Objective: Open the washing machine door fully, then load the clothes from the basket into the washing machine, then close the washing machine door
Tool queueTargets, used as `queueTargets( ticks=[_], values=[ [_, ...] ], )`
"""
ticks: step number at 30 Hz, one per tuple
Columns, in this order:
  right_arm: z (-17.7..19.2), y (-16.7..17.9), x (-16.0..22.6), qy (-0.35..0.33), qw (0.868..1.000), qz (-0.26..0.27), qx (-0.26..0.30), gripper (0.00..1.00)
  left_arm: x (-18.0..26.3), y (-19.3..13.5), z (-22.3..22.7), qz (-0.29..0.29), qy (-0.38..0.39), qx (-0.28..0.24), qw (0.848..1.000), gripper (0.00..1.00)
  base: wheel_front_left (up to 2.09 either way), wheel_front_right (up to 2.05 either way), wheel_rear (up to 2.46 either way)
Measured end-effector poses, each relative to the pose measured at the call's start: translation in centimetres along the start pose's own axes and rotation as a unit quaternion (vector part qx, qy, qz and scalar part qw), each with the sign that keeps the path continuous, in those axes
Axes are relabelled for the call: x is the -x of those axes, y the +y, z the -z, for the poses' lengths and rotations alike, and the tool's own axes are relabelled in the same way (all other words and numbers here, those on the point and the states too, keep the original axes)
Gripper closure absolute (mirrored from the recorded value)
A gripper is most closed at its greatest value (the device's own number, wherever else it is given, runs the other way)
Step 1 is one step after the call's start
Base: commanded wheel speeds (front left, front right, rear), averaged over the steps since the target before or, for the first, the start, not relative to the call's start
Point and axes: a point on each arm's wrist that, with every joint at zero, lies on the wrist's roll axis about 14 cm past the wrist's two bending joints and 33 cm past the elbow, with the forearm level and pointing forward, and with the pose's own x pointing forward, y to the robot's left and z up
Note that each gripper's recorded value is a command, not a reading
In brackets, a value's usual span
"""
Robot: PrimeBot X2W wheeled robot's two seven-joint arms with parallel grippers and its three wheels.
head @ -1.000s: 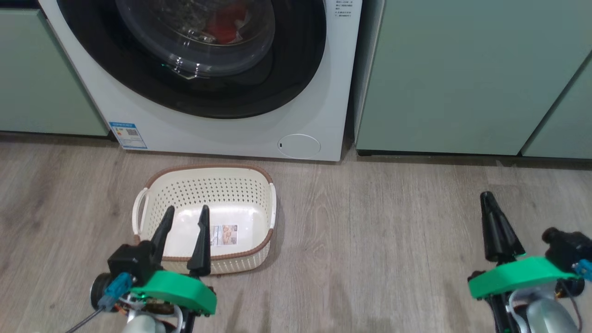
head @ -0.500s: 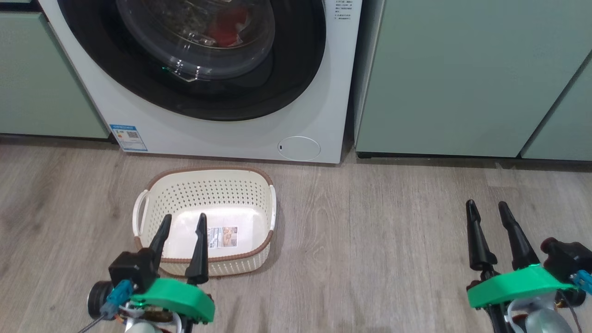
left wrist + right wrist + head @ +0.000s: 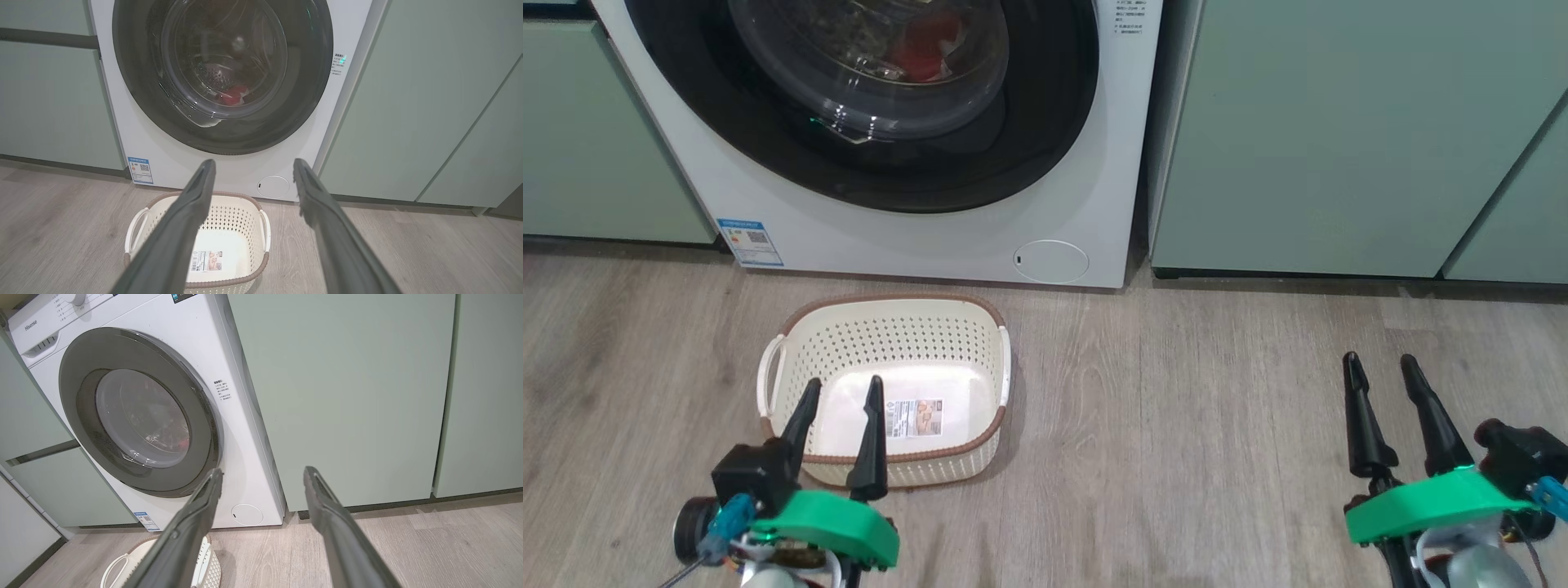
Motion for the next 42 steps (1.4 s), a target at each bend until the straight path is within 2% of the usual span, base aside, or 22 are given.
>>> queueTargets(
  ticks=[32,33,39,42],
  values=[
    [0.0,0.3,-0.1,-0.001,1.000,-0.002,-0.003,0.00,0.0,0.0,0.0,0.003,0.000,0.013,1.000,0.00,0.00,0.00,0.00],
    [0.2,0.2,-0.1,0.002,1.000,-0.002,-0.003,1.00,0.1,0.0,0.2,0.003,0.003,0.014,1.000,1.00,0.00,0.00,0.00],
    [4.0,-1.1,1.9,0.065,0.998,0.022,-0.007,1.00,2.6,1.1,4.8,-0.016,0.081,0.018,0.996,1.00,0.00,0.00,0.00],
    [4.2,-1.4,2.1,0.069,0.997,0.028,-0.021,1.00,2.9,1.2,5.3,-0.022,0.090,0.033,0.995,1.00,0.00,0.00,0.00]
  ],
)
